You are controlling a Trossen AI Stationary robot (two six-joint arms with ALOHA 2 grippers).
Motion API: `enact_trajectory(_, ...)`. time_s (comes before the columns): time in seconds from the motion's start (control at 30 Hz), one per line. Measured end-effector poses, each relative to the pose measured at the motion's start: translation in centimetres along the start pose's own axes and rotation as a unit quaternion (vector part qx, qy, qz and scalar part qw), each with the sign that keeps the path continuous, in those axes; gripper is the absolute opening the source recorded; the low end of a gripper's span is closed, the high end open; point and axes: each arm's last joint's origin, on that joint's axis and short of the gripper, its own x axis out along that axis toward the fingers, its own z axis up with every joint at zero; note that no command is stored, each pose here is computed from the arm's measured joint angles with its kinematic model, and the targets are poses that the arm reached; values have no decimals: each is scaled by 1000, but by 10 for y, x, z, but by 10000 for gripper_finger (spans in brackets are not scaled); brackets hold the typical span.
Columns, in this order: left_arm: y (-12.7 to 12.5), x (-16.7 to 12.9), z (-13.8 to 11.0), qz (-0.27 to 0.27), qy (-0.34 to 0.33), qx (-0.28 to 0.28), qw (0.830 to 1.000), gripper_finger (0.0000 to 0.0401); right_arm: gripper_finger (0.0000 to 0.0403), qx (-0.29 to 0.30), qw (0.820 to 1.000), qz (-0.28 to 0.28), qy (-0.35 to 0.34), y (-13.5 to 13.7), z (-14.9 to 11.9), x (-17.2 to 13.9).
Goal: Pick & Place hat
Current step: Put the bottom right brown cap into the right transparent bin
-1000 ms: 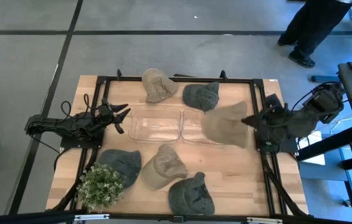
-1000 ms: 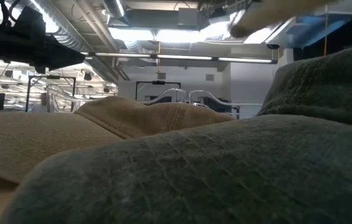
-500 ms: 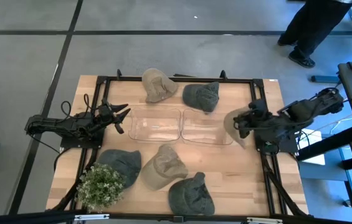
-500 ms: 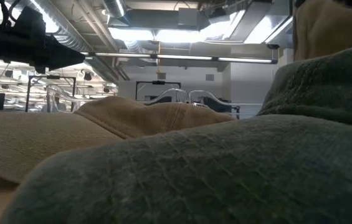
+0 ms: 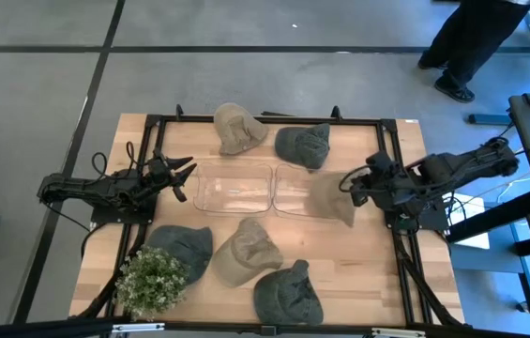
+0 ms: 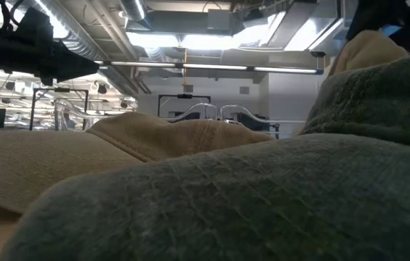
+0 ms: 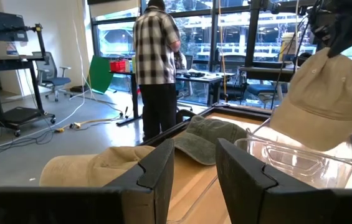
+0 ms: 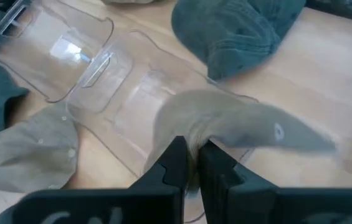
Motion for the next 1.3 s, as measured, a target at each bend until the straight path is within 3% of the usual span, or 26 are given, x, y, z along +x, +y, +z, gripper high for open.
enact_trajectory(0.37, 0, 0, 0, 0, 0, 0, 1000, 114, 33, -4, 999, -35, -8, -1, 9, 11)
enact_trajectory(0.63, 0, 0, 0, 0, 0, 0, 1000, 114, 40, -59, 995, -74, 22, 10, 9, 32)
enact_trajectory(0.97, 0, 0, 0, 0, 1, 0, 1000, 114, 31, -219, 969, -91, 64, 28, 3, 57)
enact_trajectory(1.3, 0, 0, 0, 0, 0, 0, 1000, 114, 35, -308, 944, -93, 73, 25, 7, 59)
